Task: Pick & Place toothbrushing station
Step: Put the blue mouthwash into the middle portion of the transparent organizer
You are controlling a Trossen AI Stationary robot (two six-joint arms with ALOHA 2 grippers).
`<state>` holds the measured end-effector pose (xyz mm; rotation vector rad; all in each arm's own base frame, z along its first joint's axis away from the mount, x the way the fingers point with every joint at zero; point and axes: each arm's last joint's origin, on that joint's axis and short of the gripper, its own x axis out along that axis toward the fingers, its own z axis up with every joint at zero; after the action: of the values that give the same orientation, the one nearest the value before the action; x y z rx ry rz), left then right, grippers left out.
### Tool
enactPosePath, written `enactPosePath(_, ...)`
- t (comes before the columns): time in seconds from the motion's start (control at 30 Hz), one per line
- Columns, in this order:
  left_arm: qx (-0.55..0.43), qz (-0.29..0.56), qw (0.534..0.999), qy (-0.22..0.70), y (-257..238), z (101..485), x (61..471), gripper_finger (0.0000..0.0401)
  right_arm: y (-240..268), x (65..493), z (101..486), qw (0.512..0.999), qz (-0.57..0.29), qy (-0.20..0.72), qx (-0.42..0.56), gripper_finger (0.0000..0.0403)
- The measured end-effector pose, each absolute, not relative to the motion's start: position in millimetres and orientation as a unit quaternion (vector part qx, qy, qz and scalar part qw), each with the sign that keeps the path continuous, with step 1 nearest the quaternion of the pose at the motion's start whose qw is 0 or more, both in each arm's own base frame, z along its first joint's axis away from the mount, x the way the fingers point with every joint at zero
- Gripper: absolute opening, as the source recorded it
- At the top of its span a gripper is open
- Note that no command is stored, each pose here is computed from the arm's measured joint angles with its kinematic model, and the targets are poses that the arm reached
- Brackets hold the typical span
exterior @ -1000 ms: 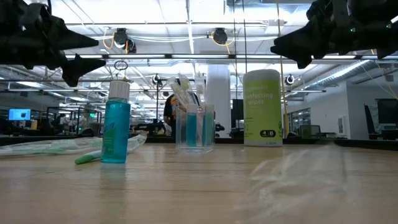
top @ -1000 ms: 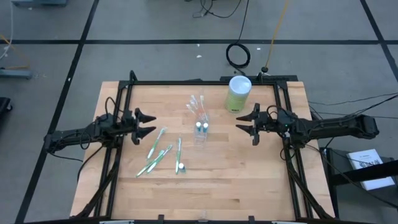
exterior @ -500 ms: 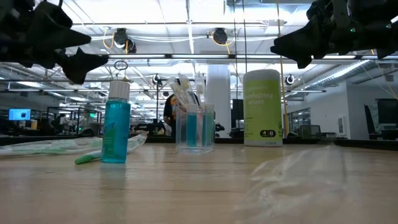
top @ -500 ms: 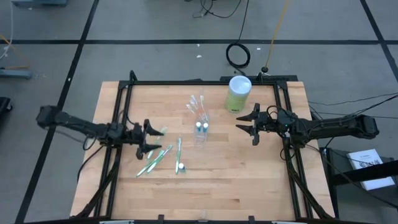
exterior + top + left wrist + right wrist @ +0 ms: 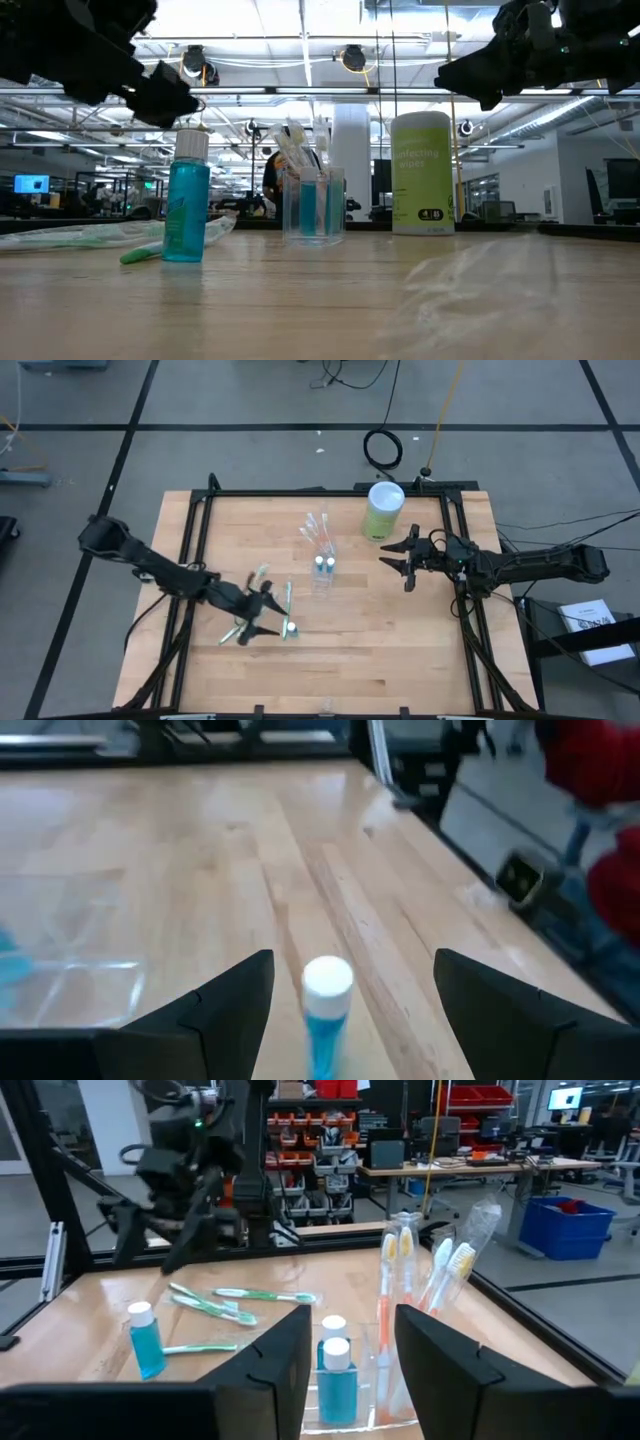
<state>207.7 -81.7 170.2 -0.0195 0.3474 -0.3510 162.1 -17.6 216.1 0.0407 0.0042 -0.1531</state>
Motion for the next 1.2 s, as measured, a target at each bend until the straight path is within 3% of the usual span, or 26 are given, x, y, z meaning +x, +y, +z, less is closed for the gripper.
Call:
enactPosePath(0.37, 0.019, -0.173, 0.949, 0.264, -96, 137, 242, 0.0284, -18, 162, 216, 0.997, -0.075, 0.002, 0.02, 0.0132)
enactPosePath(0.8, 0.035, -0.176, 0.953, 0.243, -93, 144, 244, 0.0281, -18, 162, 216, 0.997, -0.075, 0.001, 0.021, 0.013)
enactPosePath(1.2, 0.021, -0.194, 0.948, 0.25, -82, 144, 247, 0.0167, -18, 162, 216, 0.997, -0.075, 0.002, 0.025, 0.013)
